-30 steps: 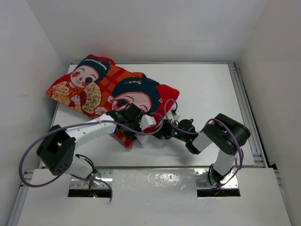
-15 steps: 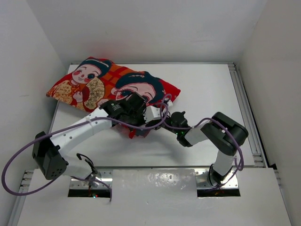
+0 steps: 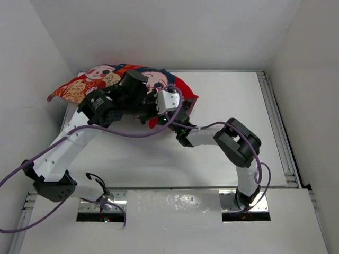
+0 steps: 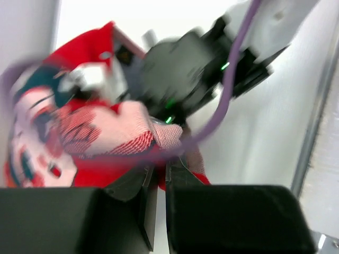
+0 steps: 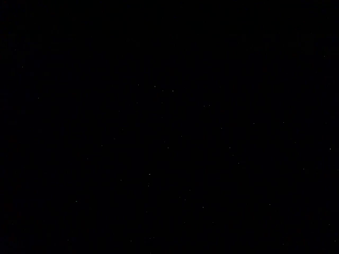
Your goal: Put the pillow into the pillowcase
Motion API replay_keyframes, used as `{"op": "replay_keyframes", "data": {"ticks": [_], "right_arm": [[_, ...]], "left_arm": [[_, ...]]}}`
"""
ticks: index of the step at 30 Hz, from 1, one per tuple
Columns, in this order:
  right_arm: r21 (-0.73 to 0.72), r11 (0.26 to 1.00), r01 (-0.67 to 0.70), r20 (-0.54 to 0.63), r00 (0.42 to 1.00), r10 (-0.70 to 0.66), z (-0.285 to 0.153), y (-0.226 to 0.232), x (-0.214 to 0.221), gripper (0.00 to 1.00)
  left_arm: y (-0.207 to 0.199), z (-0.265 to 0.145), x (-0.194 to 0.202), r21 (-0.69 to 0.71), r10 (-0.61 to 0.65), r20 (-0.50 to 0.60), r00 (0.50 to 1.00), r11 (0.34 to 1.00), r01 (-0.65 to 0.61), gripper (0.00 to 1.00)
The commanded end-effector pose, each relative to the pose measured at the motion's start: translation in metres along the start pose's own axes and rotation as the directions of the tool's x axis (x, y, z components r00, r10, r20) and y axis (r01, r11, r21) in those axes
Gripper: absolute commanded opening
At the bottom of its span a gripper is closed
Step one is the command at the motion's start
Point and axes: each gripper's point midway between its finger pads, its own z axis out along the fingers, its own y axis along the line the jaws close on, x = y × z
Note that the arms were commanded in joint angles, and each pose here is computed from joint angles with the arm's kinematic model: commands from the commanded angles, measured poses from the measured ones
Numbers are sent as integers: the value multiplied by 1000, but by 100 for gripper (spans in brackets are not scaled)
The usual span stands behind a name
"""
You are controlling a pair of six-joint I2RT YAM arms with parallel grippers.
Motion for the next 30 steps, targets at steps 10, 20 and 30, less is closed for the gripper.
{"op": "replay_keyframes", "data": {"ticks": [10,20,30], "right_arm": [[318,948,32,-227,973,44,47,-89,82,0],[150,981,-119,-520,835,181,-110,-83,94,93],[345,924,-164,-540,771,338,-233,-124,63,99]], "left_arm": [[-57,-23,-106,329,0,430,903,931,-157,0],[-45,15,-22,286,-103,227,968,958,34,0],[-69,61,25,353,-187,104,977,925,140,0]]}}
